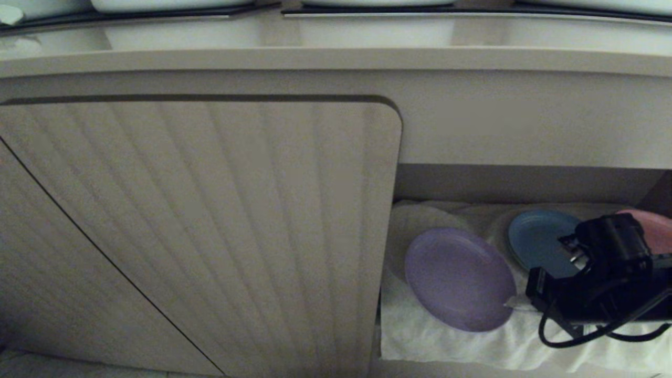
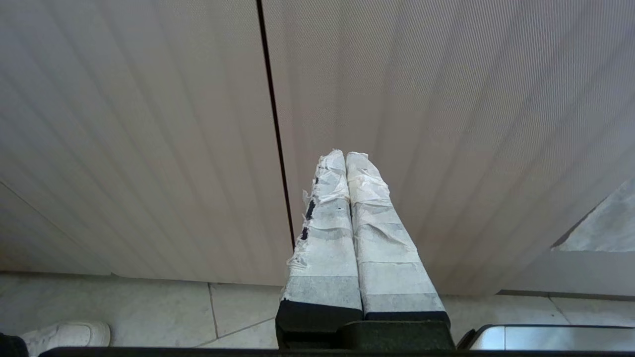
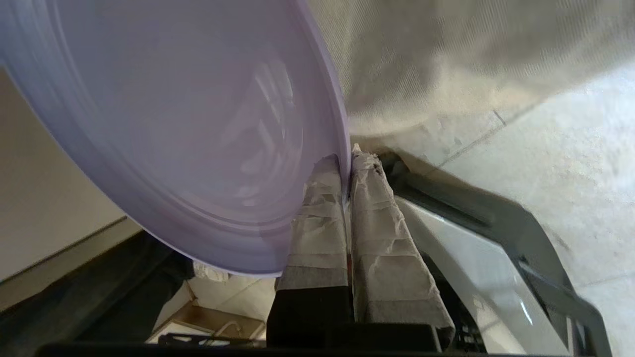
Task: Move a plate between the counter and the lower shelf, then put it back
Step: Put the plate in the cupboard
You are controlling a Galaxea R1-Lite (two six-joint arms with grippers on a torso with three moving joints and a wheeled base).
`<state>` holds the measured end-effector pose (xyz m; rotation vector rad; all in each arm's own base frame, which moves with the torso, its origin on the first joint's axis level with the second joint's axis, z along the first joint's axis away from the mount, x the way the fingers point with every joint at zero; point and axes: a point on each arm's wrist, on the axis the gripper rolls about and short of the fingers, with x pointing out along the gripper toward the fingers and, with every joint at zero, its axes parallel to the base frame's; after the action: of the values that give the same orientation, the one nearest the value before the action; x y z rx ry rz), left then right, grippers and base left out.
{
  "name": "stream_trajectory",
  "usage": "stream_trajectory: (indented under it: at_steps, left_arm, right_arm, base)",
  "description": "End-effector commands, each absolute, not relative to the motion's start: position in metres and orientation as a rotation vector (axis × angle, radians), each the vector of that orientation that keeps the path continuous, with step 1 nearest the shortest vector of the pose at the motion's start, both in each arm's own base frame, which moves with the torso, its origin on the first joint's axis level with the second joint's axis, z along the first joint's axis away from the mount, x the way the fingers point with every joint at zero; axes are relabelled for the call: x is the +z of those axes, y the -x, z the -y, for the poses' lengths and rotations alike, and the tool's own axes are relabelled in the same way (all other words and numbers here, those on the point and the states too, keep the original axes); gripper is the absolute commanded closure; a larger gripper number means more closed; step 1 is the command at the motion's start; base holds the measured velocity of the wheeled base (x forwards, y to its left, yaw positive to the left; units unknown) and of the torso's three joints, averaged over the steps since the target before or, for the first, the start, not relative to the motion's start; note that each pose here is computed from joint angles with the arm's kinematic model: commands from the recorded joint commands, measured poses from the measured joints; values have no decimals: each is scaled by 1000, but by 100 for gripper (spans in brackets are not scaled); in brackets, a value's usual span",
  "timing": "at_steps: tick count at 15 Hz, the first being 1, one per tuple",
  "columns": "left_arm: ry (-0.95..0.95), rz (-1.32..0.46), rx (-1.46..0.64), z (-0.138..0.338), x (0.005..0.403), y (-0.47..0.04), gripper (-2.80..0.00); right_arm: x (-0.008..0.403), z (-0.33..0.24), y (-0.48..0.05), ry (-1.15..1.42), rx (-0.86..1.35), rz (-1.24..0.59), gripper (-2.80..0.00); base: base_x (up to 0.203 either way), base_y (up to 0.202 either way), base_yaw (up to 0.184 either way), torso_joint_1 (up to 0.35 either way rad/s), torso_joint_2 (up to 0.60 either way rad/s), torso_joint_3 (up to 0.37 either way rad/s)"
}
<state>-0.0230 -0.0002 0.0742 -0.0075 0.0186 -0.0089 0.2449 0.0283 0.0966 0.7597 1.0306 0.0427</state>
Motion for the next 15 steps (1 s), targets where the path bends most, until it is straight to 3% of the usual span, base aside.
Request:
stream_trajectory:
  at_steps: [1,15]
  left_arm:
    - [8,-18,-9,0,74,23,0]
    - [8,-18,-9,0,74,23,0]
  right_arm:
    - [92,-29,-248,-764,40,-1036,0]
    - [95,-32,-289,-764,63,-992,0]
  base:
    - [0,0,0,0,0,0]
    - [0,0,0,0,0,0]
